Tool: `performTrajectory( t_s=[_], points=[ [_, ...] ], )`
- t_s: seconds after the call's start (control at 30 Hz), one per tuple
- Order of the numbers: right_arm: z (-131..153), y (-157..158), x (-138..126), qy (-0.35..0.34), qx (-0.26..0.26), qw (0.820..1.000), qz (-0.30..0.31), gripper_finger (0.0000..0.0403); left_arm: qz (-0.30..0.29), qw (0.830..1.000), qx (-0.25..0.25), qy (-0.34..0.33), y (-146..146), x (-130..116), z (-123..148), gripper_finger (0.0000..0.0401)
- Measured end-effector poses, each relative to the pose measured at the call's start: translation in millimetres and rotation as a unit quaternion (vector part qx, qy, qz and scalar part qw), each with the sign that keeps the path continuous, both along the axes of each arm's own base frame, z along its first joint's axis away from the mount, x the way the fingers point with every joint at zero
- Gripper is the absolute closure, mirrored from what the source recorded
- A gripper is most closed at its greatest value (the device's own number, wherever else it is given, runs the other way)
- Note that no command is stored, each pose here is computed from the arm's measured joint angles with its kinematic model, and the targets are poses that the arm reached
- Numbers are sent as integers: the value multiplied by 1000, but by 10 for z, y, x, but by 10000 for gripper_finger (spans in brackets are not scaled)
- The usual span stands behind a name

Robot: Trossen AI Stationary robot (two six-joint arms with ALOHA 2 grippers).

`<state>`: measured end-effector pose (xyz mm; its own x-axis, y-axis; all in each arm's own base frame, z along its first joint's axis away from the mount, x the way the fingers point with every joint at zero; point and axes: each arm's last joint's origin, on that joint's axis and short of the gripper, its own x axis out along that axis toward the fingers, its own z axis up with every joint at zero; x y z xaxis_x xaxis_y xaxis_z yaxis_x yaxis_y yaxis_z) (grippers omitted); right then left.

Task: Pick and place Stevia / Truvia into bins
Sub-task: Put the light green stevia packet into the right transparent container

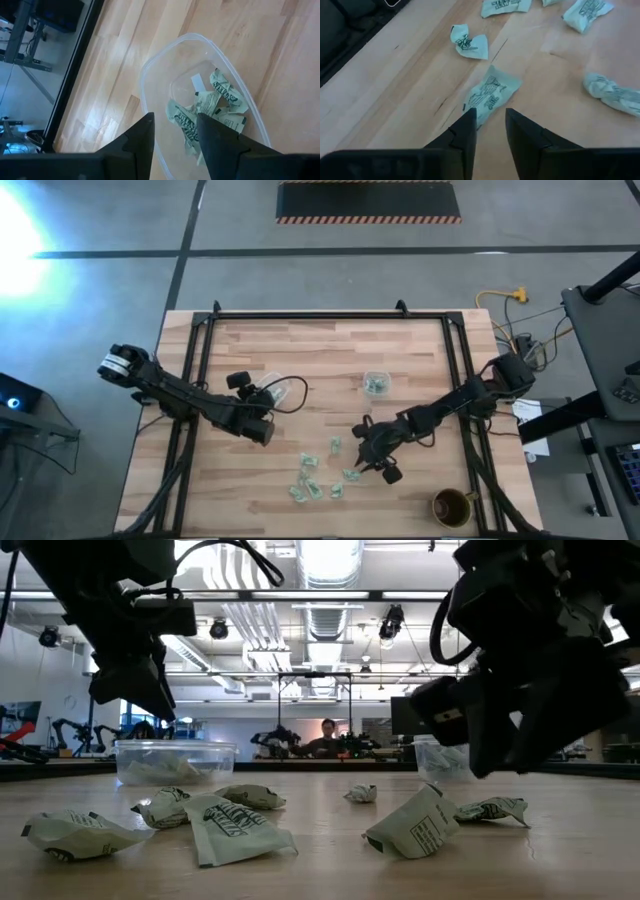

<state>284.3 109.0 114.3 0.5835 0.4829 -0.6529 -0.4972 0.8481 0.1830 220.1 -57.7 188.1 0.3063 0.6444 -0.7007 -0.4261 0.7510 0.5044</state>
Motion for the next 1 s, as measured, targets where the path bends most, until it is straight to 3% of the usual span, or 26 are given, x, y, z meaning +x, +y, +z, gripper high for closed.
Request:
performTrajectory(
  t_s=[0.4, 1.0],
  points=[
    [-15, 20, -5, 3, 2, 1000, 0, 218, 0, 1000, 0, -1, 0, 1, 0, 270],
    [-41, 203, 16, -50, -34, 998, 24, 211, 0, 1000, -1, -3, -2, 4, -2, 270]
  ],
)
